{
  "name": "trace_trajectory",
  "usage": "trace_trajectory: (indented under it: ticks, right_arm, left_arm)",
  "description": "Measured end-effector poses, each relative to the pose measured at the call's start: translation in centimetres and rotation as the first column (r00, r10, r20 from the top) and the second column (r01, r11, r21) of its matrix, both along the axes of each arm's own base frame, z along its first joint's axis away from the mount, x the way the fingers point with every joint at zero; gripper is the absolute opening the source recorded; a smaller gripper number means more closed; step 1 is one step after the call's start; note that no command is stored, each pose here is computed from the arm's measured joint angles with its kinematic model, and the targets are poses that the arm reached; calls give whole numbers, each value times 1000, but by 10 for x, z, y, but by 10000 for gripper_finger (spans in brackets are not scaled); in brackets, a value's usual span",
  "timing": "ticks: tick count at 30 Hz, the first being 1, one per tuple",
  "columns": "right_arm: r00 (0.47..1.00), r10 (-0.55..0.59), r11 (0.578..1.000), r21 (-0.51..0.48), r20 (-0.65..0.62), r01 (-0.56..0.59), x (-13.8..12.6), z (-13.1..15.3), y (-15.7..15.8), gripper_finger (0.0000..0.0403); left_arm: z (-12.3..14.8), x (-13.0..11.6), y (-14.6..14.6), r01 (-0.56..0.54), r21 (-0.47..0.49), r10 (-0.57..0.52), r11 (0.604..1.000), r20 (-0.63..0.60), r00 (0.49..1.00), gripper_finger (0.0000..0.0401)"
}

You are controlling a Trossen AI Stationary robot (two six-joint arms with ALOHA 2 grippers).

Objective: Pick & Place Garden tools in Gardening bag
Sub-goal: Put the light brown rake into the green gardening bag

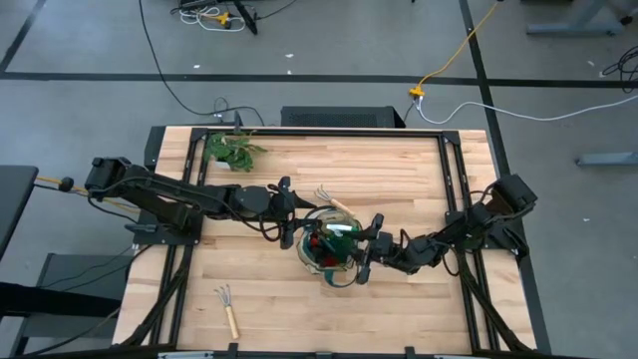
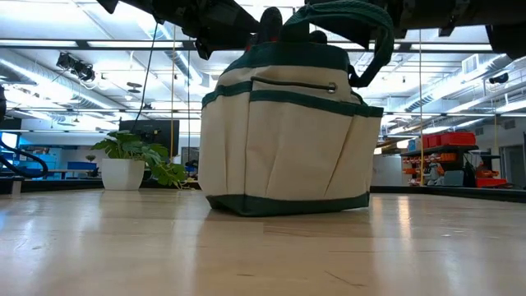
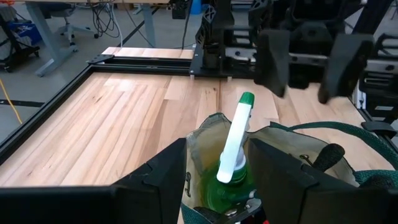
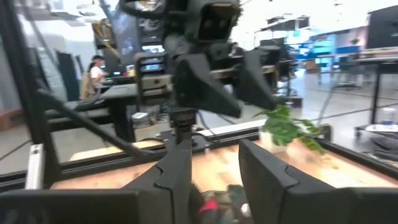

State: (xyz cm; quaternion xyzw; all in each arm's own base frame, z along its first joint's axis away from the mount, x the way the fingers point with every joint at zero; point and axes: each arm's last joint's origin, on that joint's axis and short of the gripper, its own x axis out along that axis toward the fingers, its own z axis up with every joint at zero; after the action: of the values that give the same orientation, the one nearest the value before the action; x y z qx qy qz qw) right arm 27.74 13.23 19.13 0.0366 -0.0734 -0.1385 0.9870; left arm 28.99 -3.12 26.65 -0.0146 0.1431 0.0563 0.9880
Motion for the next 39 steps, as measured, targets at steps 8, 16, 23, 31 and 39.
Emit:
trace_trajectory:
  ticks: [8,16,23,31,39]
  right_arm:
    - [999,-44,999,28,-2,44,-14,34,-9,135]
    - [984,-136,978,146,-113,152,-31,56,-43,135]
    - [982,-123,961,228,-146,155,-34,65,-82,135]
    - [973,-126,939,293,-191,179,-29,60,-118,135]
    - [965,-130,907,365,-229,209,-29,54,-151,135]
  left_arm:
    - [0,0,0,-1,-2,1,1000,1,1000,179]
    - [1,0,0,-2,-2,2,1000,9,1000,179]
    - [3,1,0,-5,-5,5,1000,33,999,179]
    - [5,1,0,-4,-5,4,1000,55,998,179]
    - [8,2,2,-23,-5,24,1000,84,996,179]
